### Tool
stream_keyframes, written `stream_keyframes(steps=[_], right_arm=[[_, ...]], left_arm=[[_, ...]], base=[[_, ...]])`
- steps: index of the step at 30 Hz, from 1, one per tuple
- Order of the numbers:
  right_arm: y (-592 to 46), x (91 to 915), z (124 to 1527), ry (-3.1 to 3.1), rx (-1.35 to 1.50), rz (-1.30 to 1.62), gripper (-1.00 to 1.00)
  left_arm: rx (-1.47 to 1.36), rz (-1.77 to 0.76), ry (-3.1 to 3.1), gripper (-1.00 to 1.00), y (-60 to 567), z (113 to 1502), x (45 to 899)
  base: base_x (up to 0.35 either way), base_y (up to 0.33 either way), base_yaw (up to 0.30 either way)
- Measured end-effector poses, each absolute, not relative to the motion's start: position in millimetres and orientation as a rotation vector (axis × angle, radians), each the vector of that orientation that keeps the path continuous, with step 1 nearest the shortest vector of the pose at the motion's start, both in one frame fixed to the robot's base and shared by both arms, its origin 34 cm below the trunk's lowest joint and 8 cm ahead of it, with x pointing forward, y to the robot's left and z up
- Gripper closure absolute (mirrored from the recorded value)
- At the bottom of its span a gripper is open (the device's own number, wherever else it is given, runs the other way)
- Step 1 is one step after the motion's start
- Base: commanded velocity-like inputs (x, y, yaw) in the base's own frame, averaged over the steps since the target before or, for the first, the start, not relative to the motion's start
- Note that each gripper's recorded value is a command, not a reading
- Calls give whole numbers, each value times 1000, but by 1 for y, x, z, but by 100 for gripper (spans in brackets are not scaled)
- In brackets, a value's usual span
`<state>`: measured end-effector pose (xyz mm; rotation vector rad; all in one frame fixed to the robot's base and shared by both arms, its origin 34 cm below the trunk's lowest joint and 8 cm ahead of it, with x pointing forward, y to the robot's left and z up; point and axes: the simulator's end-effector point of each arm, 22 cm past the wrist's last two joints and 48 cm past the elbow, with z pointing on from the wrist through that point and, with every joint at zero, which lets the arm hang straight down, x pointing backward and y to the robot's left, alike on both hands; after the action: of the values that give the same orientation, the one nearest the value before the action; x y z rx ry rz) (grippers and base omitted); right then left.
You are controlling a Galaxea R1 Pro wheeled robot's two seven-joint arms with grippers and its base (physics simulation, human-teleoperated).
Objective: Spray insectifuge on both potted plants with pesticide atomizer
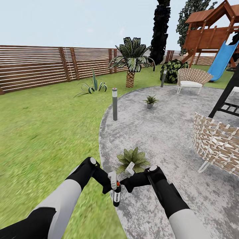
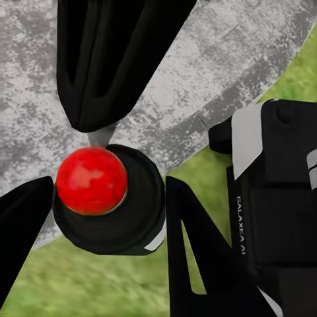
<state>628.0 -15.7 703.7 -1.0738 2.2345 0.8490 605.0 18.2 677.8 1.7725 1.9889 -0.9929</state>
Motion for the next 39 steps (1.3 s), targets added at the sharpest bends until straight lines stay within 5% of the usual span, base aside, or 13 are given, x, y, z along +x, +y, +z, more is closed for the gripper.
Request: stream_keyframes(steps=[13,27,28,39], right_arm=[[-16,628,703,2235,-1074,848,100],[-23,628,696,2261,-1056,838,100],[-24,623,686,2287,-1051,851,-100],[-154,529,551,2756,-787,930,-100]], left_arm=[[1804,-1000,1993,100,21,677,600],[1856,-600,2290,100,143,628,625],[1831,-588,2329,100,151,627,626],[1317,-559,2501,100,180,629,664]], base=[[0,0,0],[0,0,0],[0,0,0],[0,0,0]])
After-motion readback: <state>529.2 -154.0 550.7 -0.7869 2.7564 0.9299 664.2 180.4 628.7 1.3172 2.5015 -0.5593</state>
